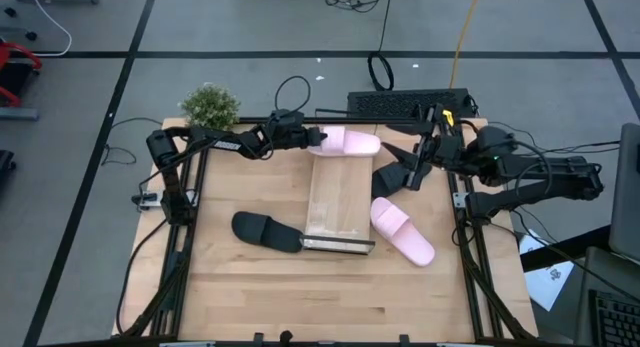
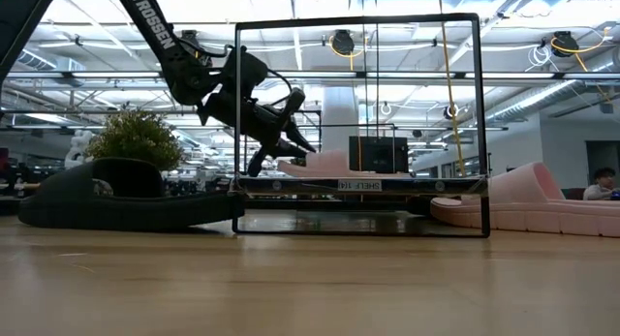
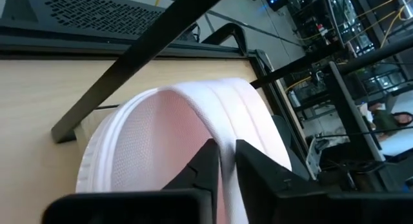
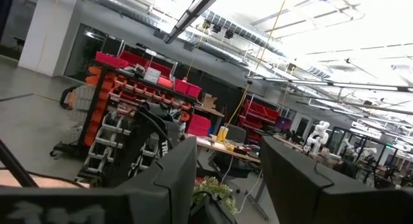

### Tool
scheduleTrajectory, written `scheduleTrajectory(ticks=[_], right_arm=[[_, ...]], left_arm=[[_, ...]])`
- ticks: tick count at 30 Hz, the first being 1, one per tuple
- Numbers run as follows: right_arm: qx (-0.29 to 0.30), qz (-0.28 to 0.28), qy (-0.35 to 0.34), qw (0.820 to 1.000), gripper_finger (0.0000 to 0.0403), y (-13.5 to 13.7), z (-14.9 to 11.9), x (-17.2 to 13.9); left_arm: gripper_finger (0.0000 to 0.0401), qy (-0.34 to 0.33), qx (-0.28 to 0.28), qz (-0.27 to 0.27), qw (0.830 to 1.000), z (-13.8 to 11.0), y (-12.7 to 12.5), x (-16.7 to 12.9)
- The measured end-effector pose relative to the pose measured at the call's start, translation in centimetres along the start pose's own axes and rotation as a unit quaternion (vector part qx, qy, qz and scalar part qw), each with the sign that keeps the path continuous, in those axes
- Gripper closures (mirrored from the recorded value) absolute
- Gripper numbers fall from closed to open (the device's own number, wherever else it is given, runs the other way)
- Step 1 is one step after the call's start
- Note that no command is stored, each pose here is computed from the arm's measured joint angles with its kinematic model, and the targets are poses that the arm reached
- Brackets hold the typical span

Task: Pick and place slides into the shelf
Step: Put the left pink slipper on the shelf, then put the right black slipper on the shelf

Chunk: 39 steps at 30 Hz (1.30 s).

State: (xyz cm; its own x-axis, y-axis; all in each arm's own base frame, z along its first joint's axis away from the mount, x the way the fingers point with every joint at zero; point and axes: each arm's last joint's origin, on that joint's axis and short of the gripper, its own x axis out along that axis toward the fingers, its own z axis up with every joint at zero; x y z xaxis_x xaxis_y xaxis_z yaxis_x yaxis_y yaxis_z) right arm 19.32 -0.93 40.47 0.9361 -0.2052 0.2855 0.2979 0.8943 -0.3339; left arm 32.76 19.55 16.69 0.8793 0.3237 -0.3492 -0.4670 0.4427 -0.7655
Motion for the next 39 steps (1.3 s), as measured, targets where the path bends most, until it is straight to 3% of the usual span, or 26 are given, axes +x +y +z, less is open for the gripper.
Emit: scheduleTrajectory(ticks=[22, 34, 39], right_arm=[[0.003, 0.001, 0.003, 1.0, 0.0241, 0.1, -0.1, 0.2], [0.003, 0.001, 0.003, 1.0, 0.0241, 0.1, -0.1, 0.2], [0.003, 0.001, 0.003, 1.0, 0.0241, 0.1, -0.1, 0.2]], left_arm=[[0.0177, -0.013, 0.023, 0.011, 1.0, 0.2, 0.1, -0.1], [0.0118, 0.001, 0.017, -0.002, 1.0, 0.4, 0.3, -0.1], [0.011, 0.013, -0.017, -0.013, 1.0, 1.1, 0.9, -0.3]])
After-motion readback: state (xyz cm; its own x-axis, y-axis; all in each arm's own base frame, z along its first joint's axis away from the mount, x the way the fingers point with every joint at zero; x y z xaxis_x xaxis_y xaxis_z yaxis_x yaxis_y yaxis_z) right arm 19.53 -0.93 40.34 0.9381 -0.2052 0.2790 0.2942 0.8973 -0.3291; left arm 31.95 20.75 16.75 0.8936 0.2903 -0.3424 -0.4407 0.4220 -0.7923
